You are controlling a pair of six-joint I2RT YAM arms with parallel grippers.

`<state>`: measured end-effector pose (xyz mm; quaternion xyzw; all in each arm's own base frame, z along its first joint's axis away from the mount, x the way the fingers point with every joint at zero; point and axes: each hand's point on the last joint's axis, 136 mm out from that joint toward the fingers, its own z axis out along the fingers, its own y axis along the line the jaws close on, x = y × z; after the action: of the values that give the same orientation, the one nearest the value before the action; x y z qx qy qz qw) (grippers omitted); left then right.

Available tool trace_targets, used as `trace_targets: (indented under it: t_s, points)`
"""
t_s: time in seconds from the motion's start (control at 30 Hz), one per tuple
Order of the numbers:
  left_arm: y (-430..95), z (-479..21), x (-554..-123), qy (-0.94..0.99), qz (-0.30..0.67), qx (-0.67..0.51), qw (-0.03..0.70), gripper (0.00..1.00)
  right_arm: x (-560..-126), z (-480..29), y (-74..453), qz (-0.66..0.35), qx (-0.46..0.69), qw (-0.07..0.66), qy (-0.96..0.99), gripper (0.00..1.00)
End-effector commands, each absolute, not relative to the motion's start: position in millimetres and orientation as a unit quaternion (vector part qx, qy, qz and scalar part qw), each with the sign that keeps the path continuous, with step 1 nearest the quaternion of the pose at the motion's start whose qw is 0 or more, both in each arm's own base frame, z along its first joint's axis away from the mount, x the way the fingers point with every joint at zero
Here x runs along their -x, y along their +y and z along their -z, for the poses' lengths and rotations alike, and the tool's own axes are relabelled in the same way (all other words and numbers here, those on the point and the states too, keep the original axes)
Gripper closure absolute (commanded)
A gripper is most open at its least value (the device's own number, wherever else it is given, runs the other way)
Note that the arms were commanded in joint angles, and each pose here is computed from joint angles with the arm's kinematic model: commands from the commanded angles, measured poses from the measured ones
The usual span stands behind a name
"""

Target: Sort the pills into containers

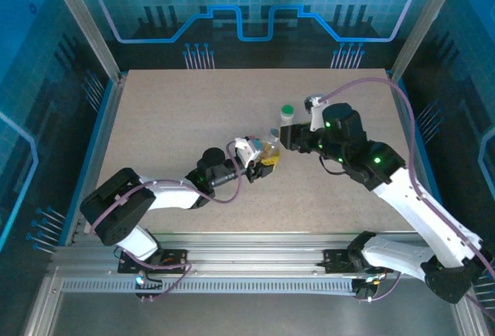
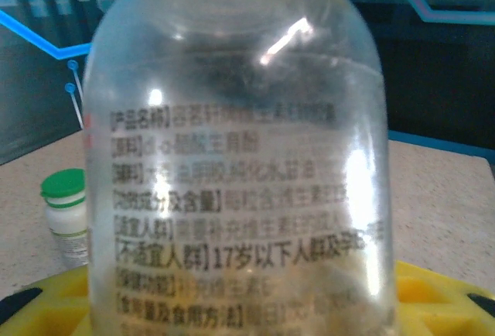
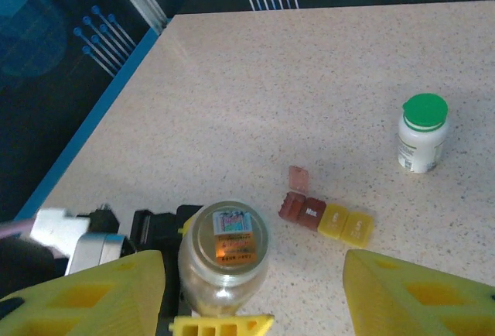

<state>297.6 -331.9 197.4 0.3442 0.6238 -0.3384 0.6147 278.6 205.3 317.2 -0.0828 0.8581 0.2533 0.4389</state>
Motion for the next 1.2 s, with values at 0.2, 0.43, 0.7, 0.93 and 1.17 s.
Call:
trace_targets:
  t_s: [0.2, 0.43, 0.7, 0.93, 1.17]
  points:
    - [-331, -226, -309, 0.587, 0.341, -0.301, 0.67, 1.0, -308, -314, 247, -0.253, 0.069, 0.439, 0.86, 0.34]
    - [-329, -230, -308, 0.584, 0.338, -0.301, 0.674, 1.0, -311, -304, 247, -0.242, 0.062, 0.437, 0.864, 0.42]
    - [-331, -230, -306, 0.581, 0.339, -0.304, 0.675, 1.0, -310, -301, 248, -0.252, 0.058, 0.434, 0.863, 0.46]
    - [-330, -239, -304, 0.572, 0.339, -0.302, 0.683, 1.0, -310, -291, 251, -0.254, 0.06, 0.421, 0.869, 0.46]
    - [-329, -246, -303, 0.567, 0.339, -0.301, 0.688, 1.0, -307, -285, 250, -0.256, 0.057, 0.417, 0.87, 0.5]
